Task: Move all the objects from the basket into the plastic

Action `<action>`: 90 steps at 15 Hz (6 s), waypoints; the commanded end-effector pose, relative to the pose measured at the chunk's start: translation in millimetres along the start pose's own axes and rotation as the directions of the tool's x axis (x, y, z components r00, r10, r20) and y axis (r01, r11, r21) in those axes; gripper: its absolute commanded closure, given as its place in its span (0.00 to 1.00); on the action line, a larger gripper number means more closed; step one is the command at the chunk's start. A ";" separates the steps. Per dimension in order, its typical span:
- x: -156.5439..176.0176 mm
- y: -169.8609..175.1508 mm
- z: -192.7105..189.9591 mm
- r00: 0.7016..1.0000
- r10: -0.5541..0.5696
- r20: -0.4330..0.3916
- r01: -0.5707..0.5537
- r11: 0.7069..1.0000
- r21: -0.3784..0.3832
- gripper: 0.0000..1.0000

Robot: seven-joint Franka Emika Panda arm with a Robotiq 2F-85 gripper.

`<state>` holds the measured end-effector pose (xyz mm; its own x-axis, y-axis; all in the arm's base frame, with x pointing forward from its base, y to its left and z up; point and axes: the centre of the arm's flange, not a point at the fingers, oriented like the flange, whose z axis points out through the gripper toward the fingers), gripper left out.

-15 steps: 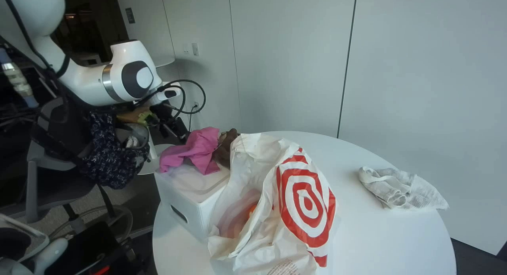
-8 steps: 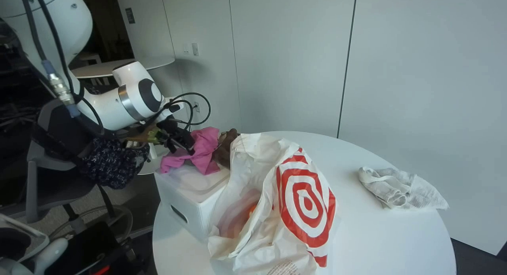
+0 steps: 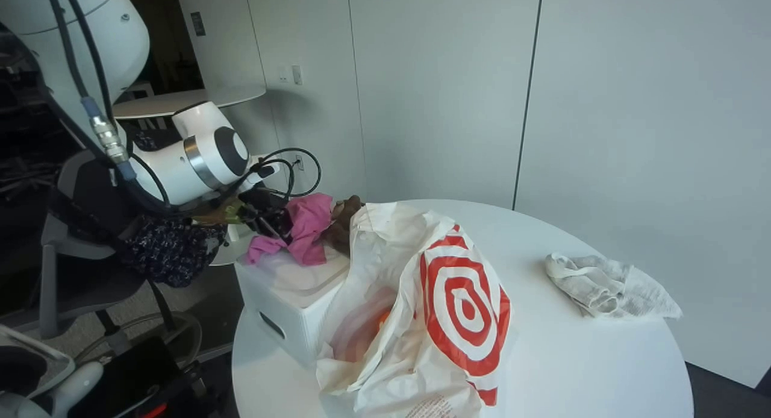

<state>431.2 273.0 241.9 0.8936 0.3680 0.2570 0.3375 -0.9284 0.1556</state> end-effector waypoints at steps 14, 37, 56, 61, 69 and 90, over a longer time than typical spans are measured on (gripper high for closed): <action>14.3 88.5 -135.3 0.977 0.197 0.086 -0.167 0.946 -0.276 0.91; -33.5 192.5 -82.1 0.804 0.457 0.381 -0.220 0.823 -0.523 0.93; 9.0 267.7 10.1 0.511 0.858 0.055 -0.757 0.480 -0.444 0.91; -20.6 285.5 39.0 0.431 0.902 -0.006 -0.790 0.374 -0.486 0.91; -38.3 269.4 64.2 0.490 0.870 -0.057 -0.811 0.431 -0.396 0.59; 46.5 51.5 -46.6 0.902 0.427 0.066 -0.430 0.902 0.034 0.00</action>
<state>468.4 227.5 335.2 0.9666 -0.1145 0.2292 -0.1265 -0.9912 0.0386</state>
